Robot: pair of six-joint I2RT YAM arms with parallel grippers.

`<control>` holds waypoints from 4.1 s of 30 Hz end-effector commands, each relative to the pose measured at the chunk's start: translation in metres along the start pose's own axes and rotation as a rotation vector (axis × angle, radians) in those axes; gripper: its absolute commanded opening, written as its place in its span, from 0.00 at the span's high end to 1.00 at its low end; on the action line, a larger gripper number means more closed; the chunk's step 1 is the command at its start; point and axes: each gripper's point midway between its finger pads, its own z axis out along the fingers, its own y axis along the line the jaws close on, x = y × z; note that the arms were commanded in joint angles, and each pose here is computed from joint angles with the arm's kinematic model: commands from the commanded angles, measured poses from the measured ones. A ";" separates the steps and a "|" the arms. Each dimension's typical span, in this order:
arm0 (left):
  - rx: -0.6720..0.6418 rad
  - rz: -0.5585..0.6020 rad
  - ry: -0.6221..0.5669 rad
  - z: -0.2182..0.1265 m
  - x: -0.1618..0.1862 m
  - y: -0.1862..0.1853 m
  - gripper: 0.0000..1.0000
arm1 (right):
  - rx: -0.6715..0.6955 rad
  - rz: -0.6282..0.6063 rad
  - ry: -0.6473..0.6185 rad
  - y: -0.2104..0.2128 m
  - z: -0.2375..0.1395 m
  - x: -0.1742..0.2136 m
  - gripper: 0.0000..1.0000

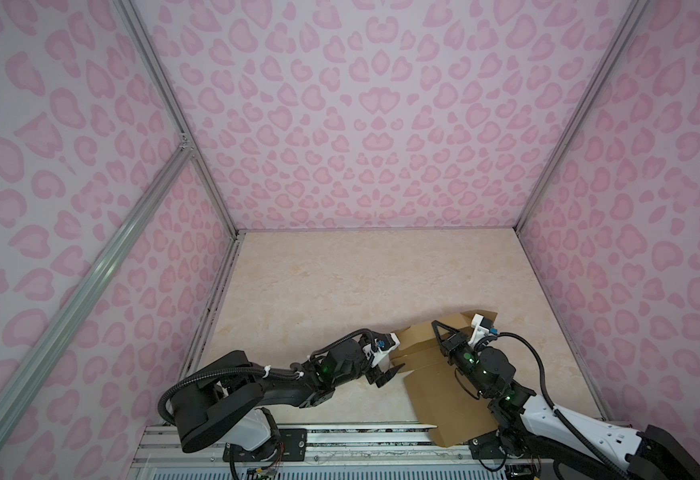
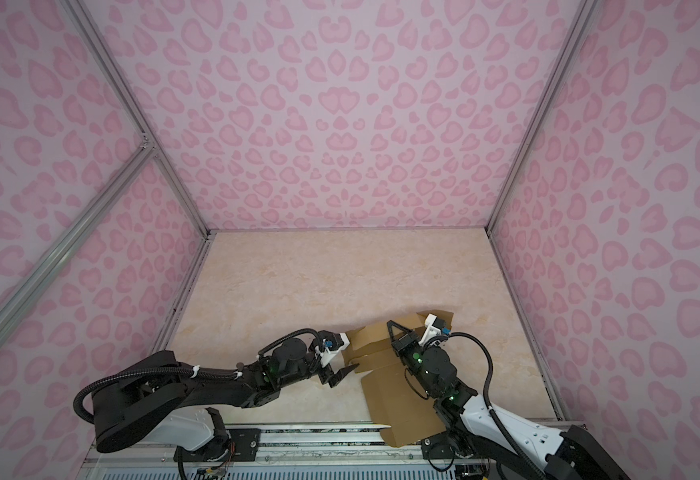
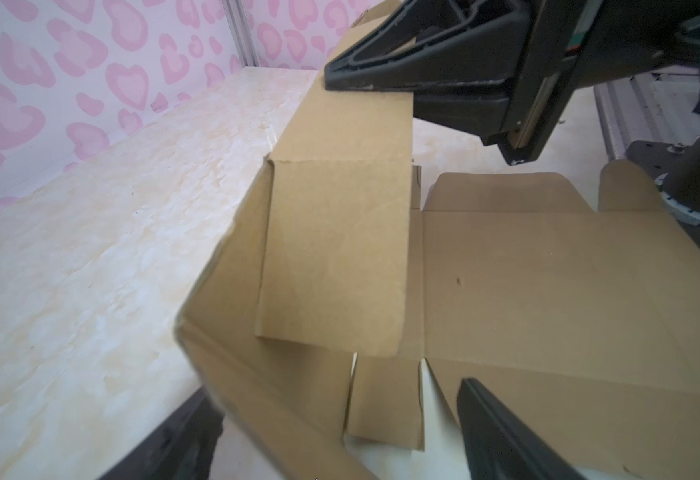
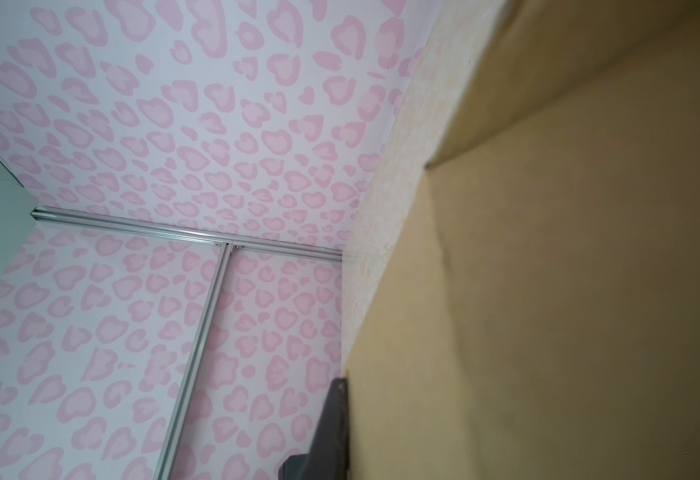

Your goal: Fold the paper box

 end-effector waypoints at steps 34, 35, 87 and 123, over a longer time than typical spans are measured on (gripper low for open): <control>-0.323 0.009 -0.001 -0.072 -0.061 0.139 0.07 | -0.123 0.025 0.087 0.016 0.128 -0.003 0.95; -0.337 0.000 0.007 -0.073 -0.059 0.146 0.07 | -0.133 0.039 0.093 0.015 0.130 -0.002 0.95; -0.305 -0.012 0.225 -0.023 0.000 0.183 0.12 | -0.053 -0.002 0.134 0.000 0.126 0.017 0.93; -0.207 -0.106 0.240 -0.024 -0.007 0.140 0.11 | 0.068 -0.197 0.101 -0.010 0.109 0.005 0.93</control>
